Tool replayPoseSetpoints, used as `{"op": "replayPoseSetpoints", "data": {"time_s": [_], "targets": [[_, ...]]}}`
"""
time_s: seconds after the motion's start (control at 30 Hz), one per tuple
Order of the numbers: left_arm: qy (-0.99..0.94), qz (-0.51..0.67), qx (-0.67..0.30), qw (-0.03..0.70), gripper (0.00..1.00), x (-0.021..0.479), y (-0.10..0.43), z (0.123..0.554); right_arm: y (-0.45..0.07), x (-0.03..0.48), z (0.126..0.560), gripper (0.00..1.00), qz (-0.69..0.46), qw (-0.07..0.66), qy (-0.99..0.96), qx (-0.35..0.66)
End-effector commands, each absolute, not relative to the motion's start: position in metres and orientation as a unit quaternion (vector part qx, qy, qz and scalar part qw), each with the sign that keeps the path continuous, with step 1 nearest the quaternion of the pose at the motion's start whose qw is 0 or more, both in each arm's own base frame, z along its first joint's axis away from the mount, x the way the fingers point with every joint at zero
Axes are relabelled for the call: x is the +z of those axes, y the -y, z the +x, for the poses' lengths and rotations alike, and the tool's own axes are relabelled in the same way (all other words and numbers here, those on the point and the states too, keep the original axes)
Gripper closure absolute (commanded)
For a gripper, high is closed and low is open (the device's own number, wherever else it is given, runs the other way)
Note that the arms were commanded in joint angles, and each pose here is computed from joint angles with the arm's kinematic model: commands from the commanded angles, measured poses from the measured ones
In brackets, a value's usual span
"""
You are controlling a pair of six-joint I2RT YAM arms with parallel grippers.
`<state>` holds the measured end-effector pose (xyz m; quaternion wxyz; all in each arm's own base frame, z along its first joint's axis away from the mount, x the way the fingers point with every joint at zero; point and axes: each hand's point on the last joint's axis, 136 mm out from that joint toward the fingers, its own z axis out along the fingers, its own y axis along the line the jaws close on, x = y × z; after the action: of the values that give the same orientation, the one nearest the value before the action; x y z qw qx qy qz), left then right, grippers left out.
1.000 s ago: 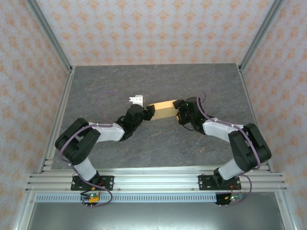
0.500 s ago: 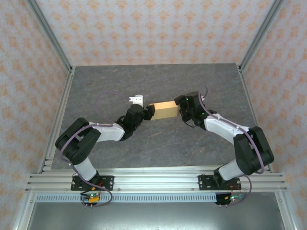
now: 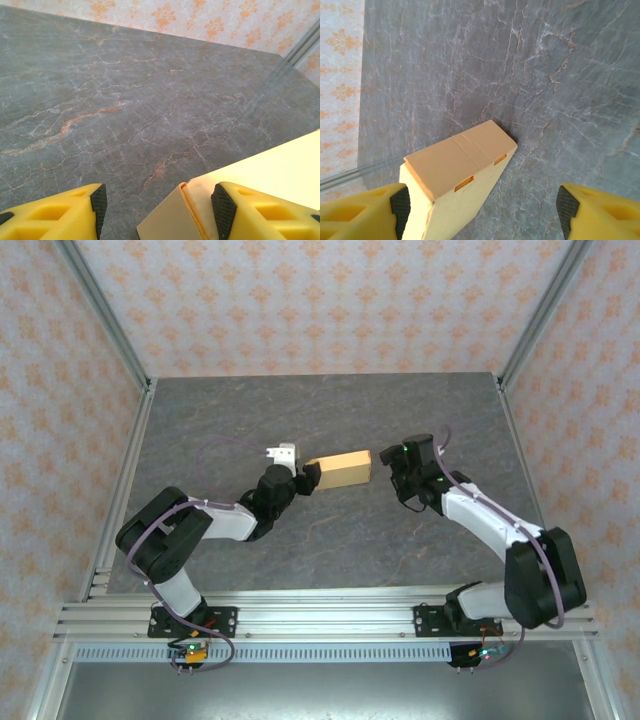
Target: Fold the paper box
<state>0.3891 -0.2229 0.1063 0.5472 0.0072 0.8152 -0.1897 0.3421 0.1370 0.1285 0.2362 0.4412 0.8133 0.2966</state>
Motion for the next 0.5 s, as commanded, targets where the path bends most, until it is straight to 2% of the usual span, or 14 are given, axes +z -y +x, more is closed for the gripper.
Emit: {"op": "replayPoseSetpoints", "data": {"time_s": [0.0, 0.1, 0.27, 0.47], "targets": [[-0.883, 0.098, -0.114, 0.445, 0.41, 0.024, 0.211, 0.342, -0.119, 0.144, 0.330, 0.21, 0.445, 0.248, -0.821, 0.259], [-0.878, 0.124, -0.104, 0.451, 0.41, 0.031, 0.217, 0.334, -0.119, 0.148, 0.320, 0.19, 0.475, 0.231, -0.803, 0.275], [-0.869, 0.116, -0.102, 0.469, 0.39, 0.048, 0.214, 0.330, -0.143, 0.150, 0.318, 0.18, 0.510, 0.174, -0.763, 0.356], [-0.866, 0.067, -0.107, 0.484, 0.31, 0.083, 0.204, 0.329, -0.137, 0.141, 0.317, 0.16, 0.471, 0.183, -0.808, 0.304]]}}
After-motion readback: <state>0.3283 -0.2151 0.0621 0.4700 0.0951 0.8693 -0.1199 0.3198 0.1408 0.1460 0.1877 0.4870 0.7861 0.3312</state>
